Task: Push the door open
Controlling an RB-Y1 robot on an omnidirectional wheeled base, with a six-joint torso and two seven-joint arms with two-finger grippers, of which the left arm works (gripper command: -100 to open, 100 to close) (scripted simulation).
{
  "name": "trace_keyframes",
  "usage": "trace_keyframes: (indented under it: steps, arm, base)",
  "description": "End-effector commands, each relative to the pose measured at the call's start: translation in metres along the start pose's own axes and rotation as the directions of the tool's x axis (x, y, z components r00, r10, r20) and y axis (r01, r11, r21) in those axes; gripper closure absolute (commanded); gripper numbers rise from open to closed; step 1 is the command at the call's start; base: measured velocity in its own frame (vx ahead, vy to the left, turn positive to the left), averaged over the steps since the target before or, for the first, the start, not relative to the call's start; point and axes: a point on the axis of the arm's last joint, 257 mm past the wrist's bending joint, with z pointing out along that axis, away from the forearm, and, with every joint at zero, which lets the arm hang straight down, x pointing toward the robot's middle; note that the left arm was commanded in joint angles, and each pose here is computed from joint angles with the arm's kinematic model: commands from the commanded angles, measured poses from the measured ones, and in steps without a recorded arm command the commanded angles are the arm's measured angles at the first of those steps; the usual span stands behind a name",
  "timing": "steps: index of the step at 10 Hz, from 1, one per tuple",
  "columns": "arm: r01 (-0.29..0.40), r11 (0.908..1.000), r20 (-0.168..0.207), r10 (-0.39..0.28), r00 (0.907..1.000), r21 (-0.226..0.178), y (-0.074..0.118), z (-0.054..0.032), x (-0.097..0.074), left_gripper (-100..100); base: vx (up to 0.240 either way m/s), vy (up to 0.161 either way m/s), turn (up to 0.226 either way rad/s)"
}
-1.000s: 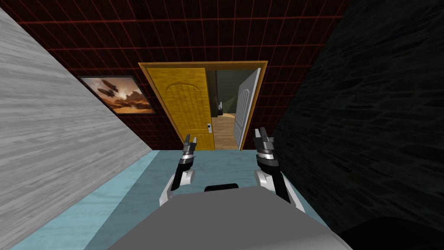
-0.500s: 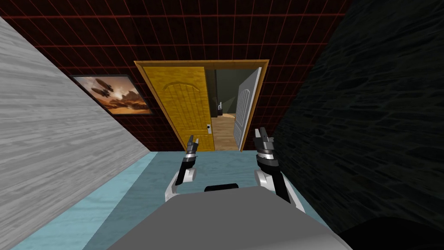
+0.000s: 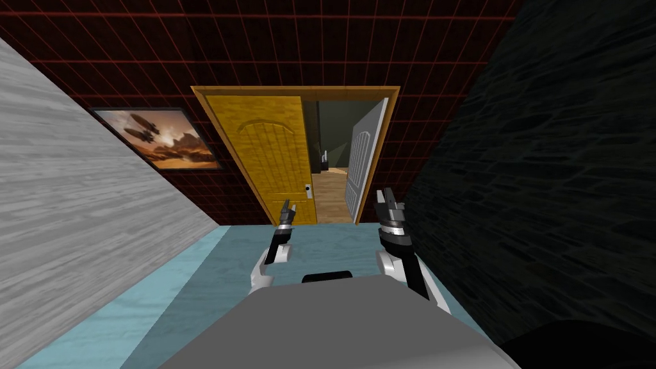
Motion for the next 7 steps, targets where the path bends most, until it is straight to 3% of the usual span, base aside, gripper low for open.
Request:
trace_keyframes:
  steps: [1,2,3,4,7]
  arm:
    - [0.002,0.9997,-0.003,-0.002,1.0,-0.023,0.014,0.0059,0.0,-100]
    - [0.001,0.999,0.0,-0.001,1.0,-0.044,0.023,0.0022,-0.001,-100]
    - [0.002,0.9987,-0.004,-0.003,1.0,-0.05,0.028,0.0086,0.0,-100]
    - [0.002,0.9976,-0.001,-0.002,1.0,-0.069,0.036,0.005,-0.002,-100]
    - [0.001,0.9924,-0.005,-0.002,1.0,-0.123,0.066,0.0169,-0.003,-100]
  base:
    - [0.078,0.005,-0.032]
    - [0.063,0.013,-0.011]
    - [0.067,0.022,-0.012]
    - [0.045,0.017,-0.013]
    - [0.073,0.012,-0.025]
